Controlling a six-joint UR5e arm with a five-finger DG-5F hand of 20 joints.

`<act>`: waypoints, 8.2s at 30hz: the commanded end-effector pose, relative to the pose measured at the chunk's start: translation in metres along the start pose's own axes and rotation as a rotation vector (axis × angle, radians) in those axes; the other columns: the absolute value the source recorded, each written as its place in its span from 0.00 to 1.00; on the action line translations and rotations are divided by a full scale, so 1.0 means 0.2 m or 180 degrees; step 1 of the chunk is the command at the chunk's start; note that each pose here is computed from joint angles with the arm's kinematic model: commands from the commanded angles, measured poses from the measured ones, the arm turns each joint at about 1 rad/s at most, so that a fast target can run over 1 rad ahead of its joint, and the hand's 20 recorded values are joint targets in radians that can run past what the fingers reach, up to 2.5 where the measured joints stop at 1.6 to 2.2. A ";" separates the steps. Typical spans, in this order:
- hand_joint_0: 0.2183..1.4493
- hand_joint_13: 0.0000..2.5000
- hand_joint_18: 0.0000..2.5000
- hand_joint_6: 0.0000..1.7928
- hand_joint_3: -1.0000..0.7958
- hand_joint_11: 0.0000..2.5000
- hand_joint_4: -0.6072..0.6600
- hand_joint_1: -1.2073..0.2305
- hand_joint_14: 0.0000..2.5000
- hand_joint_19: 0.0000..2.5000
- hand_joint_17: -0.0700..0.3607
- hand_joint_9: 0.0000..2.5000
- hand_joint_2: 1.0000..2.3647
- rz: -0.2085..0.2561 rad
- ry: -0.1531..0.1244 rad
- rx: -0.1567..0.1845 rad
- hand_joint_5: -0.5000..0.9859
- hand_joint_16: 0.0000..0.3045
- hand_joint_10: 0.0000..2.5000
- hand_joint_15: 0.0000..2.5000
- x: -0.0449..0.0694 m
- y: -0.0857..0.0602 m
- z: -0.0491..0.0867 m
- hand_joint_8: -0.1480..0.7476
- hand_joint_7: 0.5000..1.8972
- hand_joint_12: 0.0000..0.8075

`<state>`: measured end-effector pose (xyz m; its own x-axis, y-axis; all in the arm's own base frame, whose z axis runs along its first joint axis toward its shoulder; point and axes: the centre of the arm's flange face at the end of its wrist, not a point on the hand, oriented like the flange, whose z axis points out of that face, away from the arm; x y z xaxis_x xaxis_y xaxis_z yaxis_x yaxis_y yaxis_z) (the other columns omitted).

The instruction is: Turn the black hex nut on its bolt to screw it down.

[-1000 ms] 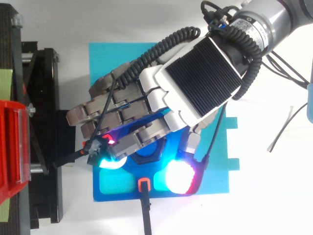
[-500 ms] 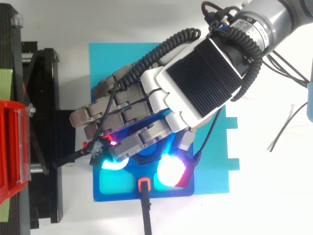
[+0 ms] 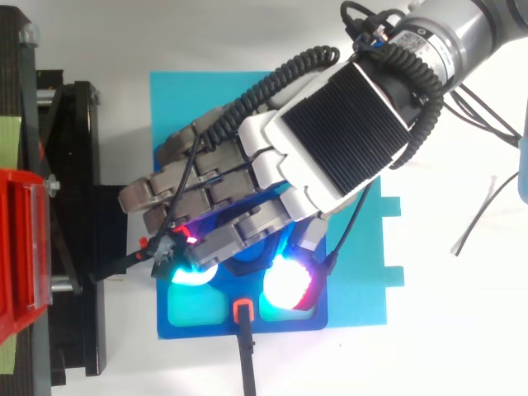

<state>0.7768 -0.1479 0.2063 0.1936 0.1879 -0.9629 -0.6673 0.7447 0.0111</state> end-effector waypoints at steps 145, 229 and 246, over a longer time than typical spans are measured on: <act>0.16 0.23 0.27 0.28 0.28 0.09 0.79 0.68 0.00 0.25 0.53 0.25 0.00 -0.0261 0.0416 0.0016 0.25 0.23 0.00 0.07 -0.52 0.03 0.04 0.58 0.36 0.51; 0.19 0.00 0.00 0.28 0.28 0.00 0.39 0.51 0.00 0.17 0.41 0.09 0.00 0.3189 -0.0673 0.2602 0.13 0.16 0.00 0.00 -0.94 0.35 -0.58 0.36 0.08 0.37; 0.17 0.00 0.00 0.28 0.28 0.00 0.44 0.57 0.00 0.18 0.43 0.07 0.00 0.3189 -0.0673 0.2602 0.13 0.17 0.00 0.01 -0.94 0.35 -0.58 0.33 0.08 0.40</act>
<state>0.6097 -0.2058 0.3558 0.0290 0.9239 -0.3815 0.0262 0.3808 0.9243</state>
